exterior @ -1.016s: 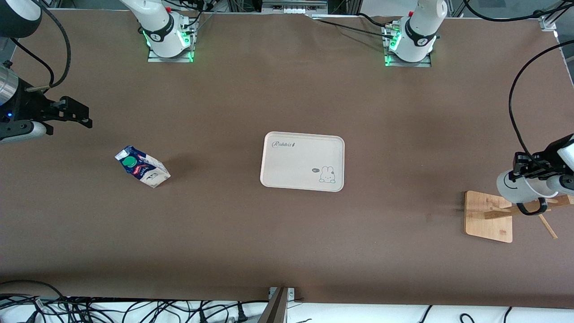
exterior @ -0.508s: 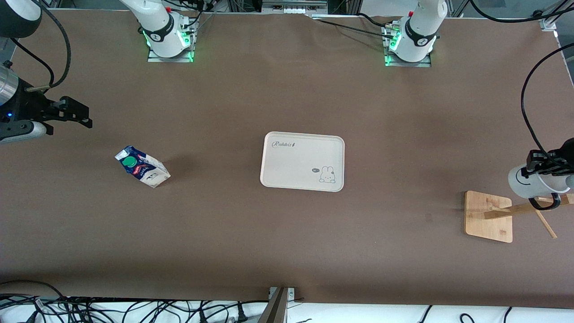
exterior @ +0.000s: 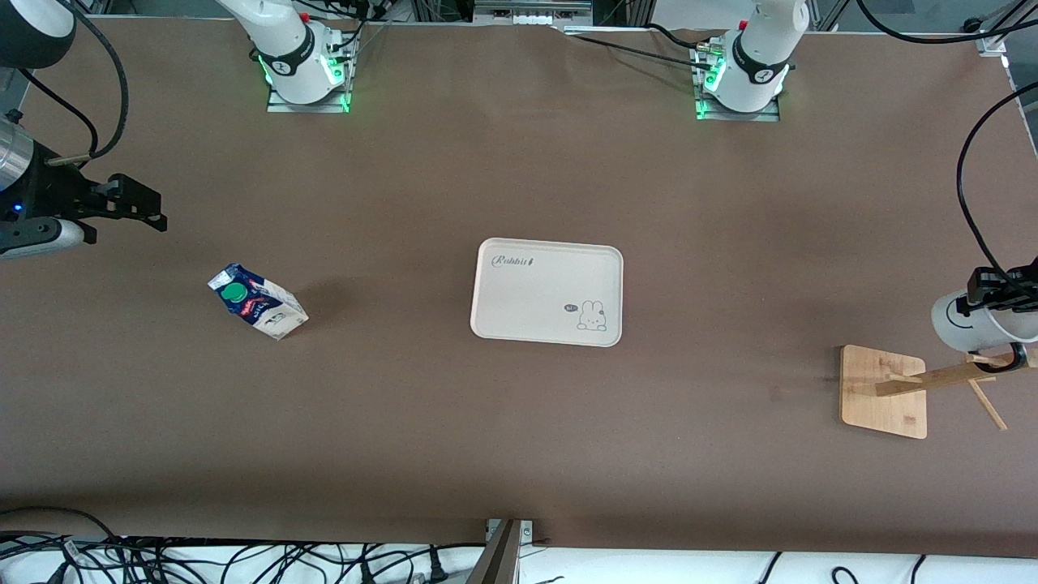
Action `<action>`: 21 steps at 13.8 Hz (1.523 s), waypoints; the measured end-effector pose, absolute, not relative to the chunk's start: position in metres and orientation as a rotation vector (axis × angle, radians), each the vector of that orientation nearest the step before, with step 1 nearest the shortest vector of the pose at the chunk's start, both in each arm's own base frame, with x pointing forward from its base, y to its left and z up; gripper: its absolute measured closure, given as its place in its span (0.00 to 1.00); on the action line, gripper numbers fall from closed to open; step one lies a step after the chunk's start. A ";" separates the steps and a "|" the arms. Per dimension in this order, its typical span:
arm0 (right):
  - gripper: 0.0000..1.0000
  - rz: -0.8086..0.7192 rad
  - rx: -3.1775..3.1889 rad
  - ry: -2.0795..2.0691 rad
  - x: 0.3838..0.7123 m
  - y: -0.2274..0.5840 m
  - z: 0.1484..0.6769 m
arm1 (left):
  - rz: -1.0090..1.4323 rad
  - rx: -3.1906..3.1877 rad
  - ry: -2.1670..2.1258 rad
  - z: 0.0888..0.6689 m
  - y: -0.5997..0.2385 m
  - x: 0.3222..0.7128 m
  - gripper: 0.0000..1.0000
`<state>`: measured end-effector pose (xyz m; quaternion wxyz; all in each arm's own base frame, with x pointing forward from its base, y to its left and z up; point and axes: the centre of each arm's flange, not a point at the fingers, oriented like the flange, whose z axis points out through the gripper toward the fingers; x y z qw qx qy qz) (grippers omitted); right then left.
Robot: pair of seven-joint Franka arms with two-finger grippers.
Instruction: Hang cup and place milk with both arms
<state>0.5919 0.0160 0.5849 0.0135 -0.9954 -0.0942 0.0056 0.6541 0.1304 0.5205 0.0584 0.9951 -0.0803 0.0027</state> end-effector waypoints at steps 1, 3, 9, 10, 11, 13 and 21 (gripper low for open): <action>0.00 0.018 -3.101 -0.293 0.592 0.016 0.585 | 0.008 3.015 -0.242 0.521 0.131 0.654 0.94; 0.00 0.018 -3.101 -0.293 0.592 0.016 0.585 | 0.008 3.015 -0.242 0.521 0.132 0.654 0.94; 0.00 0.018 -3.101 -0.293 0.592 0.016 0.585 | -0.038 3.005 -0.247 0.518 0.129 0.651 0.67; 0.00 0.018 -3.101 -0.293 0.592 0.016 0.585 | -0.049 3.003 -0.249 0.518 0.129 0.650 0.59; 0.00 0.018 -3.101 -0.293 0.592 0.016 0.585 | -0.058 3.000 -0.250 0.518 0.128 0.649 0.48; 0.00 0.018 -3.101 -0.293 0.592 0.016 0.585 | -0.061 2.997 -0.260 0.519 0.124 0.649 0.28; 0.00 0.019 -3.101 -0.293 0.592 0.016 0.585 | -0.289 2.980 -0.176 0.540 0.096 0.620 0.00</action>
